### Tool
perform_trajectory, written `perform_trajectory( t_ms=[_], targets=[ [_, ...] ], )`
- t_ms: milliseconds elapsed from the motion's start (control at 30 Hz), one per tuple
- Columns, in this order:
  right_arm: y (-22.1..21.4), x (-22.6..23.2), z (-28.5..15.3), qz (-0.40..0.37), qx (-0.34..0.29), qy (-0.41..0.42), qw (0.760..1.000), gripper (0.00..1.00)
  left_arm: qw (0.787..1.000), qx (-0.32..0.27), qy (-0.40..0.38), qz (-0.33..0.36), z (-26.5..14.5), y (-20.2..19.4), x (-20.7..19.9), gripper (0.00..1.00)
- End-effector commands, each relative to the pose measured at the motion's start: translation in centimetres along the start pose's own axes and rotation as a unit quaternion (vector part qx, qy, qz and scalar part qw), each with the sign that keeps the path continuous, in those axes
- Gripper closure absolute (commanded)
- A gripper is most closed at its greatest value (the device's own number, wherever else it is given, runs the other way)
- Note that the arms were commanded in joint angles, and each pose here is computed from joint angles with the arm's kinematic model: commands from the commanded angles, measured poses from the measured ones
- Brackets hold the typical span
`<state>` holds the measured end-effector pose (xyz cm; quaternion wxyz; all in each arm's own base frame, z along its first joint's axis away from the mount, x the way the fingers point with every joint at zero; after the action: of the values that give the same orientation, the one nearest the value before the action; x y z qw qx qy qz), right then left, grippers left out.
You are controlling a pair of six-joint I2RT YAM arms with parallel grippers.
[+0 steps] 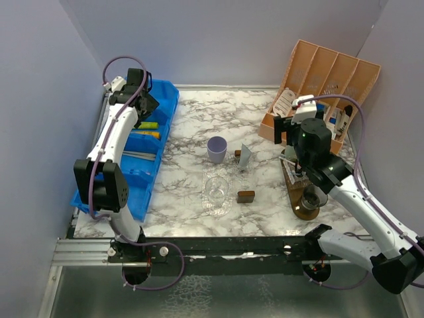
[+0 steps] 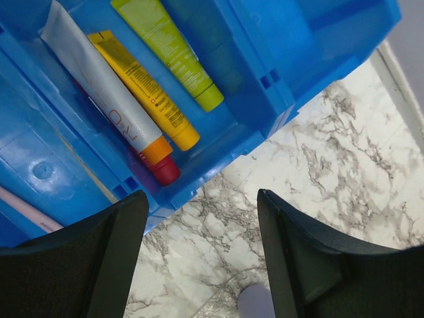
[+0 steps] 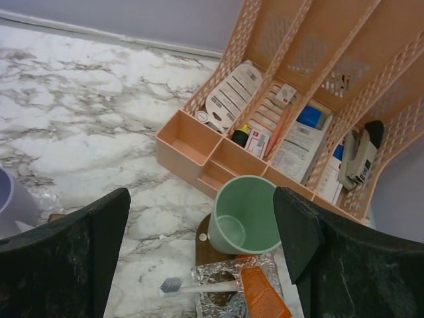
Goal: Prepare toiletry sets of a toothbrush and toothpaste on the tray
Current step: Pick up the toothpaste from the storage box.
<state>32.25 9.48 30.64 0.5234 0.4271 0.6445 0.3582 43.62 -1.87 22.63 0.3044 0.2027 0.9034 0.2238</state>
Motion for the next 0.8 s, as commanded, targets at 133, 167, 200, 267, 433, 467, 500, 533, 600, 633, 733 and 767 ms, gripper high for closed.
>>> perform_trajectory(
  t_ms=[133,167,200,267,433,467,500,533,600,633,733,767],
  targets=[
    [-2.2,-1.4,1.0,-0.021,0.028,-0.048,0.998,0.10,0.988,0.070,0.138,-0.024,4.2,-2.0,2.4,0.39],
    [-2.6,-1.6,1.2,-0.021,0.035,-0.050,0.998,0.10,0.985,0.069,0.156,-0.020,4.8,-1.7,2.6,0.42],
    [-2.8,-1.7,1.3,-0.023,0.039,-0.054,0.998,0.09,0.982,0.074,0.174,-0.010,5.3,-1.7,2.9,0.43],
    [-3.0,-1.9,1.5,-0.022,0.044,-0.059,0.997,0.09,0.975,0.078,0.206,0.001,6.3,-1.6,3.3,0.43],
    [-3.4,-2.2,2.2,-0.018,0.055,-0.064,0.996,0.09,0.968,0.090,0.234,-0.009,8.8,-1.7,3.7,0.47],
    [-3.5,-2.3,2.3,-0.017,0.057,-0.065,0.996,0.09,0.967,0.093,0.237,-0.018,9.2,-1.9,3.9,0.48],
    [-3.7,-2.3,2.4,-0.018,0.060,-0.066,0.996,0.09,0.965,0.098,0.241,-0.025,9.7,-2.2,4.2,0.49],
    [-3.7,-2.3,2.5,-0.017,0.063,-0.067,0.996,0.09,0.964,0.102,0.244,-0.033,10.1,-2.4,4.5,0.50],
    [-3.8,-2.4,2.7,-0.017,0.064,-0.068,0.995,0.09,0.960,0.110,0.253,-0.045,10.7,-3.1,5.0,0.51],
    [-3.8,-2.4,2.8,-0.017,0.065,-0.069,0.995,0.09,0.958,0.113,0.260,-0.051,11.0,-3.5,5.3,0.51],
    [-4.0,-2.6,2.9,-0.015,0.070,-0.072,0.995,0.09,0.950,0.121,0.278,-0.068,11.8,-4.5,6.0,0.47],
    [-4.0,-2.6,2.9,-0.015,0.071,-0.072,0.995,0.09,0.949,0.124,0.282,-0.072,12.1,-4.8,6.1,0.46]
  ],
)
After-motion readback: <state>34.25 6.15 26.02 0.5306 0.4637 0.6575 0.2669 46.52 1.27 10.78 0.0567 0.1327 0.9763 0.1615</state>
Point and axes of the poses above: each gripper's point midway between its finger pads, its own z axis out along the fingers, its own x axis along the line the jaws close on, y = z × x, the point moved 1 cm from there along -z, back along the fingers, and after that the axes turned 12 degrees about -z, right-handed, at the moved point
